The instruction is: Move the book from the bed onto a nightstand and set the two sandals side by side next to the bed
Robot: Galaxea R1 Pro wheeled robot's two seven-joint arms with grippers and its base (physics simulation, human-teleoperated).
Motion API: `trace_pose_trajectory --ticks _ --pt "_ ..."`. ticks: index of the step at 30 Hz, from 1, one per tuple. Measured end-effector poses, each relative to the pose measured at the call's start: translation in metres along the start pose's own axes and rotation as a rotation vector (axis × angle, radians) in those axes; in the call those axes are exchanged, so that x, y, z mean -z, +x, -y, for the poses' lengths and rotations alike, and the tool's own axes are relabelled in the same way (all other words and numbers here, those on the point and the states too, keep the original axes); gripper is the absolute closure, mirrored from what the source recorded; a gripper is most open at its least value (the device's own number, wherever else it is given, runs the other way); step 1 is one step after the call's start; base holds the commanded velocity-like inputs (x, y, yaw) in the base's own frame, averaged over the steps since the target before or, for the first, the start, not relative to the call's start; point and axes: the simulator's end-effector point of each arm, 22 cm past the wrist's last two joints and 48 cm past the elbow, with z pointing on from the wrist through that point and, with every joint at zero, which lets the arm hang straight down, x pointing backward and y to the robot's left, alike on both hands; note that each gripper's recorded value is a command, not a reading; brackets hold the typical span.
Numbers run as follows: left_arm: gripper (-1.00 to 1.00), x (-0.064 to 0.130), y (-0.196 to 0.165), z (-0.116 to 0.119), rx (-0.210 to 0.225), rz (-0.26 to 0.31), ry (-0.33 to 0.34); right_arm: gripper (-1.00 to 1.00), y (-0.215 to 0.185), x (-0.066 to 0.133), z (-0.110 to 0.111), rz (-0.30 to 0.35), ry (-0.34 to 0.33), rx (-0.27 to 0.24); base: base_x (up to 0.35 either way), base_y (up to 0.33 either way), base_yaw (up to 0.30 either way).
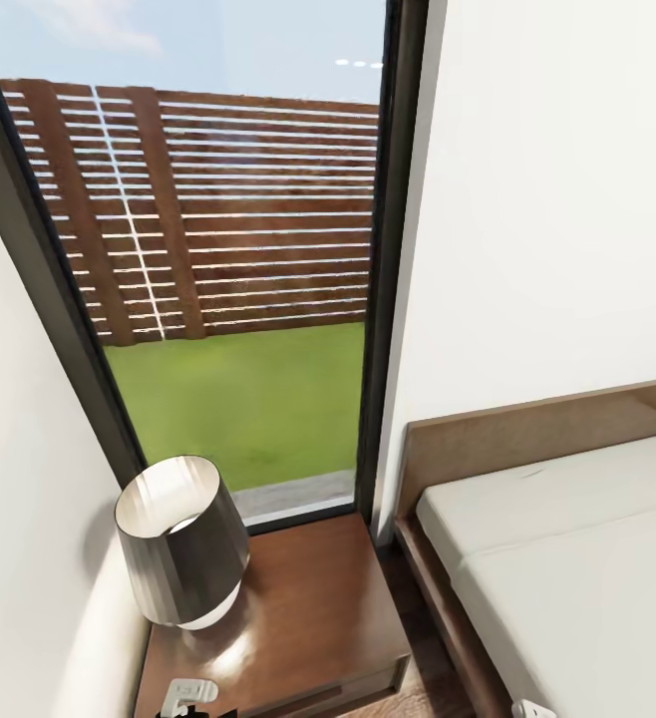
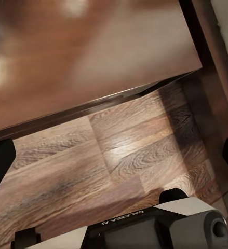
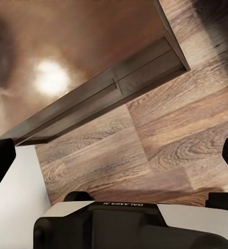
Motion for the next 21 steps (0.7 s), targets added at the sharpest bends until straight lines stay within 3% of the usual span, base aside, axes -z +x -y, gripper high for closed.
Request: trace_pose_trajectory --ticks 6,21 --pt "-1.0 0.0 0.0 -0.0001 0.0 0.0 0.0 -1.0 0.0003 0.0 0.0 -0.001 0.0 0.002 0.0 0.0 -0.168" --pt "-1.0 -0.0003 0.0006 0.0002 0.0 -0.001 0.0 -1.0 0.001 -0.0001 0.0007 -0.003 0.002 0.002 0.0 0.0 -0.291"
